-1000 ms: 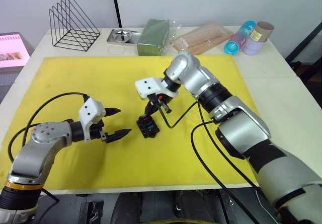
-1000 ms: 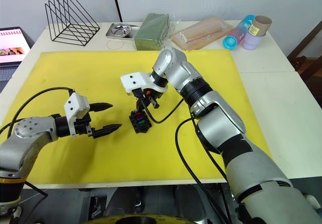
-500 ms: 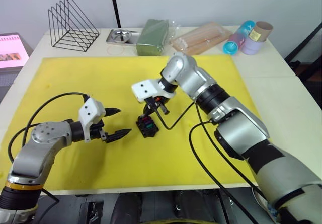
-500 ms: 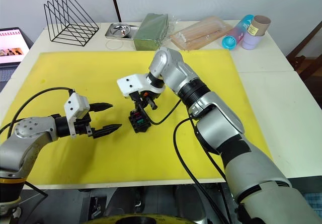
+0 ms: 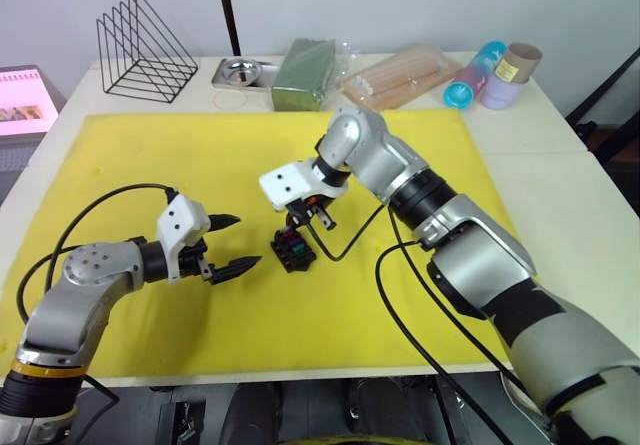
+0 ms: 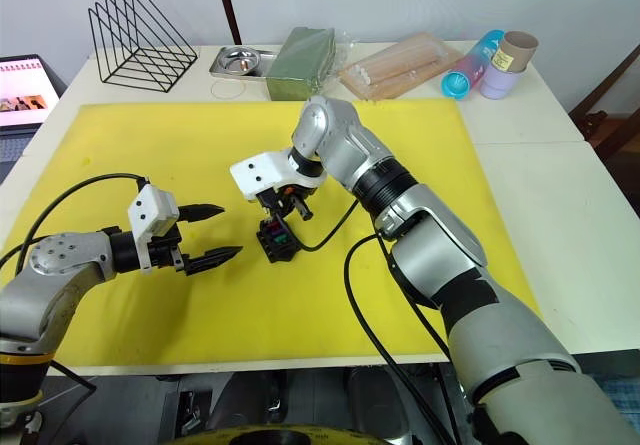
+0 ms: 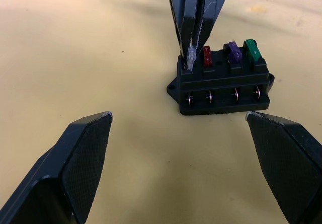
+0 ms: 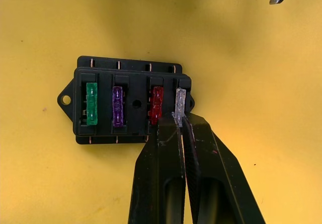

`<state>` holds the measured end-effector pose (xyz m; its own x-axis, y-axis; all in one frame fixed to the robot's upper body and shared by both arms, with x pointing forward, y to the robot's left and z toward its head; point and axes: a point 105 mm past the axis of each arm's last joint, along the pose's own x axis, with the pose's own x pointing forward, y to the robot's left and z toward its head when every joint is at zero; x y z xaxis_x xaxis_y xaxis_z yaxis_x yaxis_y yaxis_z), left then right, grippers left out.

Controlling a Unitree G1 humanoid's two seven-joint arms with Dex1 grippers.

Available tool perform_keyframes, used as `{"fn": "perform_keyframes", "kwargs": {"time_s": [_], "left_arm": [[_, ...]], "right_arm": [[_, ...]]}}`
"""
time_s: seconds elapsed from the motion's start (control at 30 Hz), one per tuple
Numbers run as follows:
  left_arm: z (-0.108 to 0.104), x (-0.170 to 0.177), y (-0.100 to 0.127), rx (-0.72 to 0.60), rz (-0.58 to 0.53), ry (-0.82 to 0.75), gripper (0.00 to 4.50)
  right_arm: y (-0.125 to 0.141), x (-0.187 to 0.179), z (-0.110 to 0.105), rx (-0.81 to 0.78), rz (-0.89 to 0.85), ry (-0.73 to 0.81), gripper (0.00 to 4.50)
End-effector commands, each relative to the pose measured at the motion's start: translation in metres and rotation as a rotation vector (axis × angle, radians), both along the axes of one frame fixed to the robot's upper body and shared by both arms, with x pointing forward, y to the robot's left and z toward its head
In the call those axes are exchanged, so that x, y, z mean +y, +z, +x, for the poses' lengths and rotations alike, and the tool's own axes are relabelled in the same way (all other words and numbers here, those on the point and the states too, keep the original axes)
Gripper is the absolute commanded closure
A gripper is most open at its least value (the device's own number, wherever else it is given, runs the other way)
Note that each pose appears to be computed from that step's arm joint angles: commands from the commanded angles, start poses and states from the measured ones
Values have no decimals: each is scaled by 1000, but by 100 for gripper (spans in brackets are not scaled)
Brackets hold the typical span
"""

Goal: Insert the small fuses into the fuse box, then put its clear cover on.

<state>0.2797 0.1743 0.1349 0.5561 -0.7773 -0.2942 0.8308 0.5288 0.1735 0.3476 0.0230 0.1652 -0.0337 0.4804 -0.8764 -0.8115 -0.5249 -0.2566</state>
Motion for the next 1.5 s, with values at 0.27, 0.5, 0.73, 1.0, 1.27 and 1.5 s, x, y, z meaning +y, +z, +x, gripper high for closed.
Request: {"fn": "perform_keyframes", "kwargs": {"time_s": [0.27,0.5,0.73,1.0,1.27,1.5], "left_arm": [[0,-5,8,-40,-1,-17,0],[0,-5,8,-38,-1,-18,0],[0,-5,9,-38,-2,-19,0],[-1,-6,8,-36,-3,-19,0],[-1,-7,9,-36,-4,-19,0],[-1,-6,9,-35,-4,-18,0]], "right_arm": [[0,0,-3,26,-16,-3,446],[7,0,-4,36,17,-12,446],[7,0,-4,41,28,-18,446],[11,-1,-3,34,46,-16,424],[11,0,-3,27,54,-16,317],[20,1,-4,43,81,-14,317]]}}
